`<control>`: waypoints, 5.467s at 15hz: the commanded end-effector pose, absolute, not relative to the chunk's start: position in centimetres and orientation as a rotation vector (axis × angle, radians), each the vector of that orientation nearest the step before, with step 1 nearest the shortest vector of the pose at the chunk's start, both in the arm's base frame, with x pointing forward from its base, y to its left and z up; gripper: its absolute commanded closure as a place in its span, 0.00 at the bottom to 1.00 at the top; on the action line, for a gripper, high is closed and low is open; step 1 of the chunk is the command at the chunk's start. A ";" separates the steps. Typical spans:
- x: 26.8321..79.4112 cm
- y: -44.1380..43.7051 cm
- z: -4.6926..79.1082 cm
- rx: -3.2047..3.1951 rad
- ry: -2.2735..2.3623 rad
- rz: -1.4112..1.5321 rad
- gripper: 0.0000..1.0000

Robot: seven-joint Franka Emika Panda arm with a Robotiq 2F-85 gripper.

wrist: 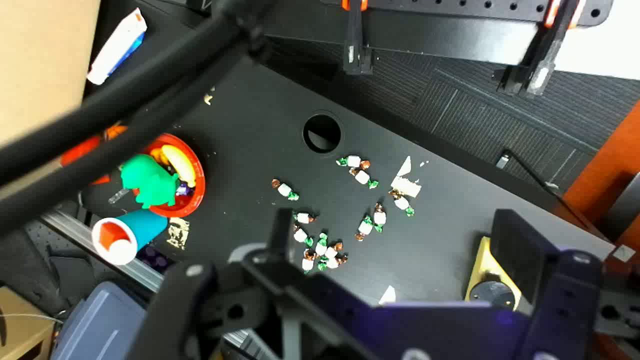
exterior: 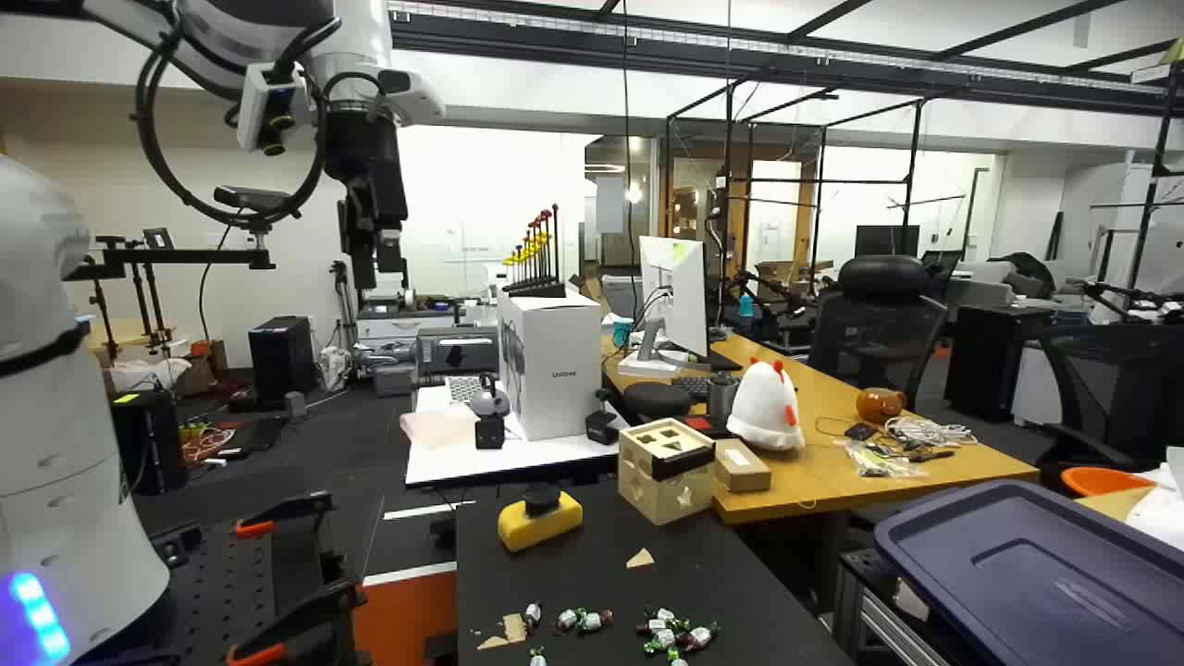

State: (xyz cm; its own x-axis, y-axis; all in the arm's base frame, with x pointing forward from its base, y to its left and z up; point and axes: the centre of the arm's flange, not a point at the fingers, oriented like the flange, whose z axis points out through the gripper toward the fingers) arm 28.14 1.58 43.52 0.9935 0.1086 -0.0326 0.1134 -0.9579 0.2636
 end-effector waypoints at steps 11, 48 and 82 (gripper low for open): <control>28.1 1.5 43.0 2.869 0.165 -0.047 0.00; 39.7 0.2 38.5 3.075 0.121 0.157 0.00; 57.9 -6.0 16.9 3.043 -0.486 -0.099 0.00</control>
State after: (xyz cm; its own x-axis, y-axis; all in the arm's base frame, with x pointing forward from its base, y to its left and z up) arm 56.52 -5.44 18.65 0.9709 -0.2318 -0.0604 -0.2312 -0.9727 0.0175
